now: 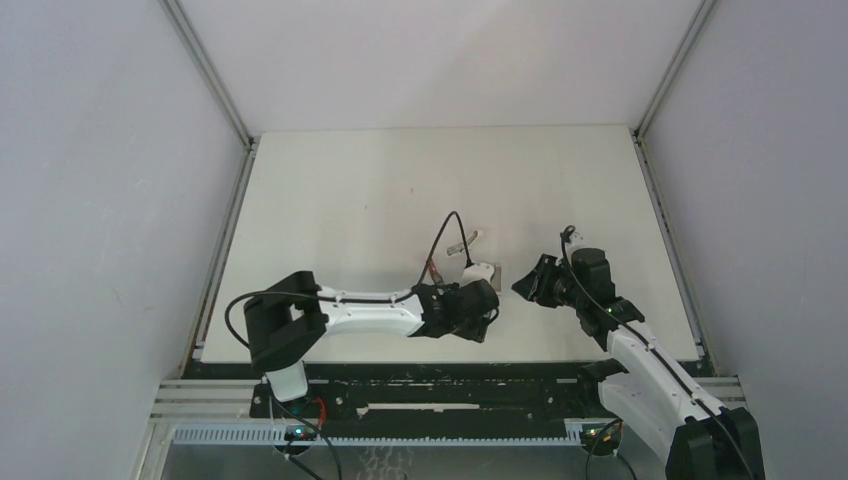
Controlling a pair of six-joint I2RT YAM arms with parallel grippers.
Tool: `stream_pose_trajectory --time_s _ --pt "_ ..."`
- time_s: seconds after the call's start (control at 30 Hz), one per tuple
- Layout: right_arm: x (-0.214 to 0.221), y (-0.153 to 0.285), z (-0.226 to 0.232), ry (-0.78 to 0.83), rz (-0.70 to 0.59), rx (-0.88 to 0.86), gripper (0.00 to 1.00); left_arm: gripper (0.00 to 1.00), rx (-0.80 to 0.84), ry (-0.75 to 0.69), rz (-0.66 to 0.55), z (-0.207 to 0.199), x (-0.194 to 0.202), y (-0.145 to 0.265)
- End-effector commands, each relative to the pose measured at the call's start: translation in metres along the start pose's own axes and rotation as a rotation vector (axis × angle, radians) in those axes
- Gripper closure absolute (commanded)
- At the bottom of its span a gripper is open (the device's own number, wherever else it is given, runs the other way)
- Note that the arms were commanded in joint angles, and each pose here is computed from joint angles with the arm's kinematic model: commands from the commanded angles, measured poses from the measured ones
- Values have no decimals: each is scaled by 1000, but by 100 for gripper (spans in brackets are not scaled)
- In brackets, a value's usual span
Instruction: Load the staples into the stapler
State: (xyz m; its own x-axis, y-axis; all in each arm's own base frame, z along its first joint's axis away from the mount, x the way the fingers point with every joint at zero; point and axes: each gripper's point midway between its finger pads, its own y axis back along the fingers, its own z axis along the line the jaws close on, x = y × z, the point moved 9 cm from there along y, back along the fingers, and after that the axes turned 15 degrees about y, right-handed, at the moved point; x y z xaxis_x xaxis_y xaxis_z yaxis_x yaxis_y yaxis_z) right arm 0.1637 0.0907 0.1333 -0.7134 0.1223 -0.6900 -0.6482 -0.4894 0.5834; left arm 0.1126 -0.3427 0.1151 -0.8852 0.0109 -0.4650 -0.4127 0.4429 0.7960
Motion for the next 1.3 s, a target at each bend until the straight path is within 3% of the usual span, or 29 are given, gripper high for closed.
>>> stream_pose_trajectory --time_s 0.0,1.27 --pt "-6 1 -1 0 -35 18 65 47 -84 35 -36 -11 -4 1" --pt "-3 3 -9 -18 -42 5 66 81 -142 16 14 -23 8 -8"
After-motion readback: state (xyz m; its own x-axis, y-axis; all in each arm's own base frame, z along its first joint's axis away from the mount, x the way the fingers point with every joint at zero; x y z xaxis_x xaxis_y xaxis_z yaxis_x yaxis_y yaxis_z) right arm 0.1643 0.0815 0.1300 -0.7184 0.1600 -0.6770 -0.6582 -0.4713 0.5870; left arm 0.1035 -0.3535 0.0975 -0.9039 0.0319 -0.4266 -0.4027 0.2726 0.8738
